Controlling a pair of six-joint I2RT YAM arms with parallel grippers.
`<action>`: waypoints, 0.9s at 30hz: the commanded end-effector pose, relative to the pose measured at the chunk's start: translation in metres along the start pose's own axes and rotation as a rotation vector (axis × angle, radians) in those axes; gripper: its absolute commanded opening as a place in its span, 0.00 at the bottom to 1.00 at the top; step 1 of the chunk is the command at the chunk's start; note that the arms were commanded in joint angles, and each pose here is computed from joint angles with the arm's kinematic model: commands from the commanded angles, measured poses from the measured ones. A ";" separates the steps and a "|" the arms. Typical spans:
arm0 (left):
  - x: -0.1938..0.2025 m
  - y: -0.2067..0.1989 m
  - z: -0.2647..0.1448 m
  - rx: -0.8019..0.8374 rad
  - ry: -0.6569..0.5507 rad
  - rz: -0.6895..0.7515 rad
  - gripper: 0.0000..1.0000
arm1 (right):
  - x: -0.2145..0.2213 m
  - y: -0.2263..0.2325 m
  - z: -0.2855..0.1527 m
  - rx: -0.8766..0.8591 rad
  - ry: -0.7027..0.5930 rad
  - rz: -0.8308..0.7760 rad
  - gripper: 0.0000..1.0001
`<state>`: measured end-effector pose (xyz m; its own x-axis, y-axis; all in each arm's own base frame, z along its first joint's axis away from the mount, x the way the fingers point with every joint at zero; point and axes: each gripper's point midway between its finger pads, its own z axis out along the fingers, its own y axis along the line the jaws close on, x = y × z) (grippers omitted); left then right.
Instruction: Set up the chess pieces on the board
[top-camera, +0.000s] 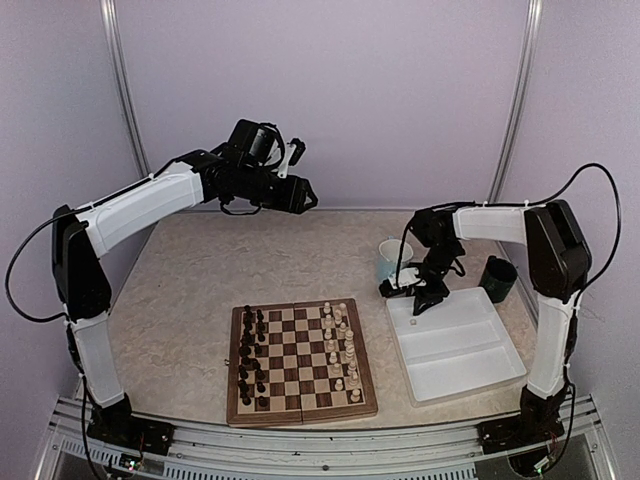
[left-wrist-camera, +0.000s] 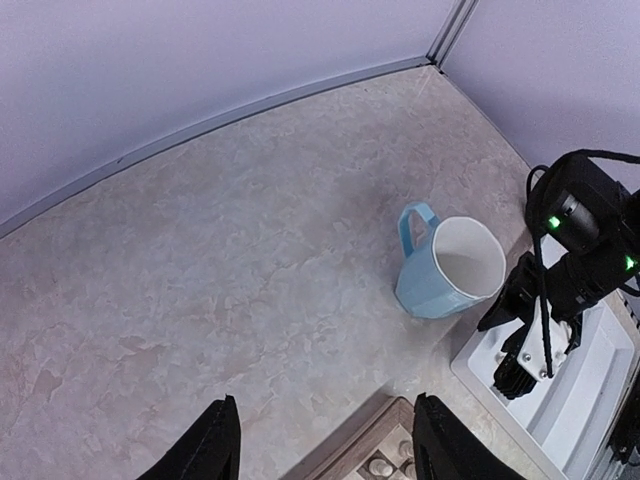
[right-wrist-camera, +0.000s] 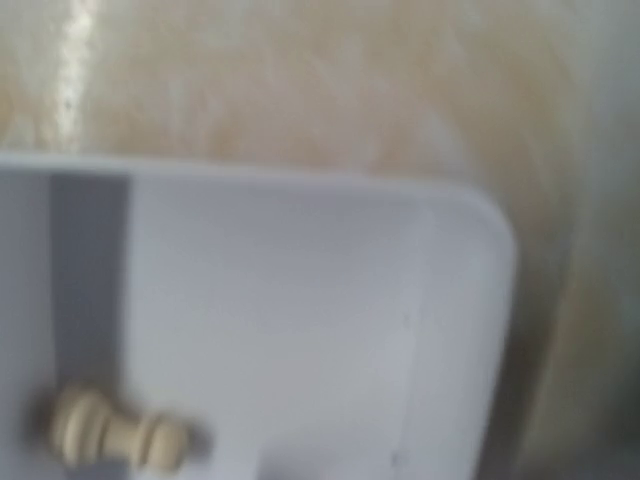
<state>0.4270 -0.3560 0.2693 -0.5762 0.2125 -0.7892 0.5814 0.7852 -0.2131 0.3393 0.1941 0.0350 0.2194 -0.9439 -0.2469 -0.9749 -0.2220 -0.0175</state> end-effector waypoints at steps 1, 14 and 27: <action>-0.005 0.003 -0.009 -0.005 0.001 0.007 0.59 | -0.005 0.013 0.016 -0.053 0.022 -0.245 0.43; 0.003 0.009 -0.018 -0.032 0.003 -0.008 0.59 | -0.012 -0.009 -0.015 -0.037 0.032 -0.270 0.46; 0.007 0.015 -0.023 -0.033 -0.001 -0.009 0.59 | -0.008 0.021 -0.029 -0.052 0.065 -0.412 0.39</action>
<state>0.4193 -0.3380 0.2584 -0.6060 0.2229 -0.7636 0.5571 0.8042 -0.2073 0.3384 0.2041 0.0662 0.3366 -0.9145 -0.2246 -0.9416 -0.3291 -0.0715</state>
